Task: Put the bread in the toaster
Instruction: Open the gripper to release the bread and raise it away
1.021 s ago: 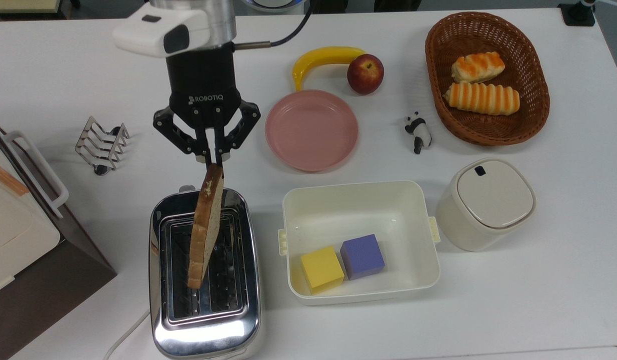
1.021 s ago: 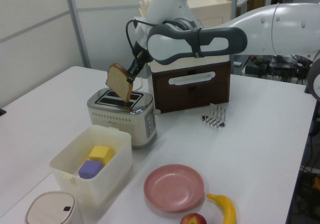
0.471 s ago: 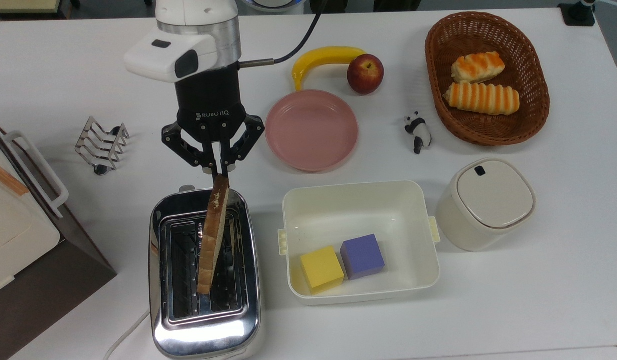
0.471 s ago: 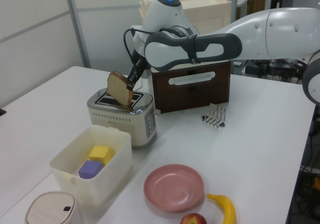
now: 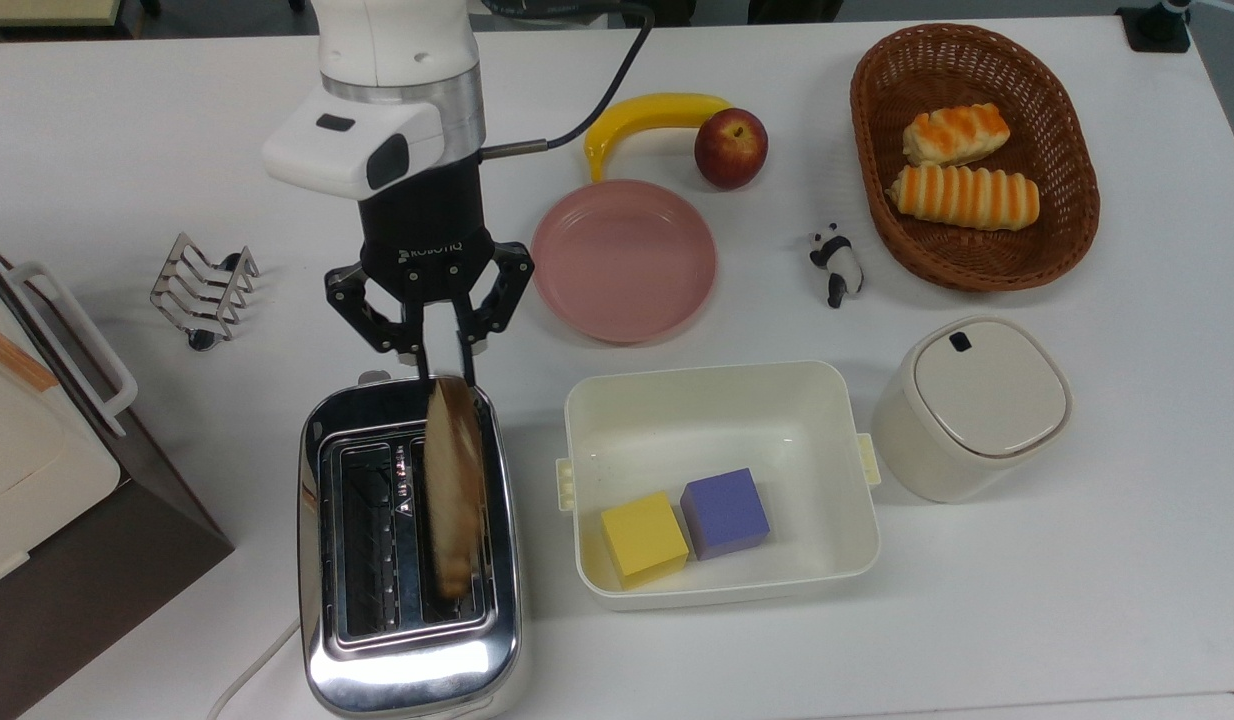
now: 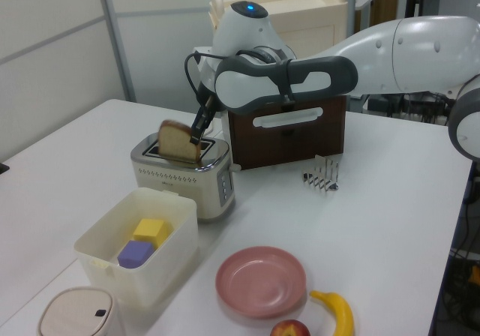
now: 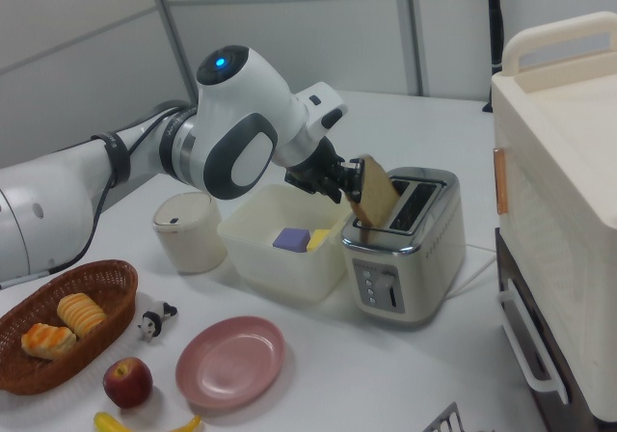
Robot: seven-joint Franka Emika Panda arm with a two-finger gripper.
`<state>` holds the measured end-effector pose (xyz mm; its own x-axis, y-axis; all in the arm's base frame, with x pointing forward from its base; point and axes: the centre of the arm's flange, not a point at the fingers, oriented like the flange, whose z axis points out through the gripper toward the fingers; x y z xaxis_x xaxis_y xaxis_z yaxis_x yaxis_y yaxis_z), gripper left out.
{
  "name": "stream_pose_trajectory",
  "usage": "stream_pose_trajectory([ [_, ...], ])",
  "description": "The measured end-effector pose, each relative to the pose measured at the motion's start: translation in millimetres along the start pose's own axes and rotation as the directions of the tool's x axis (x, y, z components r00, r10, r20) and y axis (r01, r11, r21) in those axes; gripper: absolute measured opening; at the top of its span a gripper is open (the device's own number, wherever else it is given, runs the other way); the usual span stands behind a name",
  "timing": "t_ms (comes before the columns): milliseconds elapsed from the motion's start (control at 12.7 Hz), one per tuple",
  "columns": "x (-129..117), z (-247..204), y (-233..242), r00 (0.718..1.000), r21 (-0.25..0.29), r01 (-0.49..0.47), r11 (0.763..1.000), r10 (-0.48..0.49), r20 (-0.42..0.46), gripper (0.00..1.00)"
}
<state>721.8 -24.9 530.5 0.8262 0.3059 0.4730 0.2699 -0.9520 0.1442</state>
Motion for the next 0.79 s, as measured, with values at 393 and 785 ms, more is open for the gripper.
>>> stream_pose_trajectory([
  [393,0.8,-0.4,-1.2,0.999,-0.030,0.036,0.999,-0.036,0.012,0.91],
  [785,-3.2,-6.7,-23.1,0.993,0.002,-0.021,1.000,0.020,0.120,1.00],
])
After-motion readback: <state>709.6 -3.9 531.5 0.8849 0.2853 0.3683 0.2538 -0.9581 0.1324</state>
